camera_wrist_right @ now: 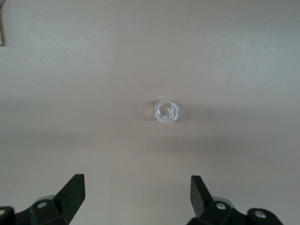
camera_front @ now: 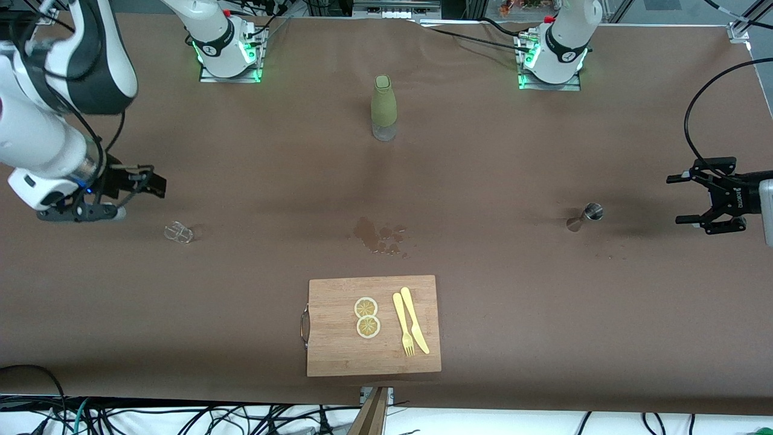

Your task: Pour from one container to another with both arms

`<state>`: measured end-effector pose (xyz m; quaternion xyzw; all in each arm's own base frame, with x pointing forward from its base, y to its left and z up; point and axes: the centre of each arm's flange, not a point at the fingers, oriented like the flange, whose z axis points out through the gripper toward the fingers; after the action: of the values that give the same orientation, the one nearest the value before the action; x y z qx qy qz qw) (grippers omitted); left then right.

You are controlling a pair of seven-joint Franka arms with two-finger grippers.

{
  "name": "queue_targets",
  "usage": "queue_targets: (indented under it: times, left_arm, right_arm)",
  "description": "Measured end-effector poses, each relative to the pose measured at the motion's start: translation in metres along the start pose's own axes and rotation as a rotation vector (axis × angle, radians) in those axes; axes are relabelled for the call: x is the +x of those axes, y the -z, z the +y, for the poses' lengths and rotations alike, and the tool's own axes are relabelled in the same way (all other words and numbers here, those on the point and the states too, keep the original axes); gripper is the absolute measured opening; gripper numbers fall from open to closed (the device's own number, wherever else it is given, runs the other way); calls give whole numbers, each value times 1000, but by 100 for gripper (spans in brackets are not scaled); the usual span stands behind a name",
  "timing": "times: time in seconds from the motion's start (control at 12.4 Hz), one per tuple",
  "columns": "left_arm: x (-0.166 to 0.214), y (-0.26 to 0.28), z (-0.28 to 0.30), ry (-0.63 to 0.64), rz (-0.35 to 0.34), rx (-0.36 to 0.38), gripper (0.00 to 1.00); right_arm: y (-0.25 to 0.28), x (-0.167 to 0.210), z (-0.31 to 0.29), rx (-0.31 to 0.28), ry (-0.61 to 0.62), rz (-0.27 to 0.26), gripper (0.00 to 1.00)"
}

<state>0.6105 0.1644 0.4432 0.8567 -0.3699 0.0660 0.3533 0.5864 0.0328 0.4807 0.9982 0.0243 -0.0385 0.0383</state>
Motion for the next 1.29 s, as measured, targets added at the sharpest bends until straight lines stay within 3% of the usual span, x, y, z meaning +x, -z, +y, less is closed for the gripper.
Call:
queue_targets:
  times: [0.32,0.56,0.8,1.29]
  left_arm:
    - [35,13,45,139,-90,104,100]
    - [63,26,92,295,-147,218,100]
    - [97,23,148,432,-210,348,100]
    - [153,-16,231,613,-282,585,100]
  right_arm:
    - [64,-37,4,-9,-21,-28,100]
    - [86,-54,20,-7,-108,-65,100]
    - [96,-60,57,64,-195,-52,100]
    - [105,-57,53,68,-189,-21,100]
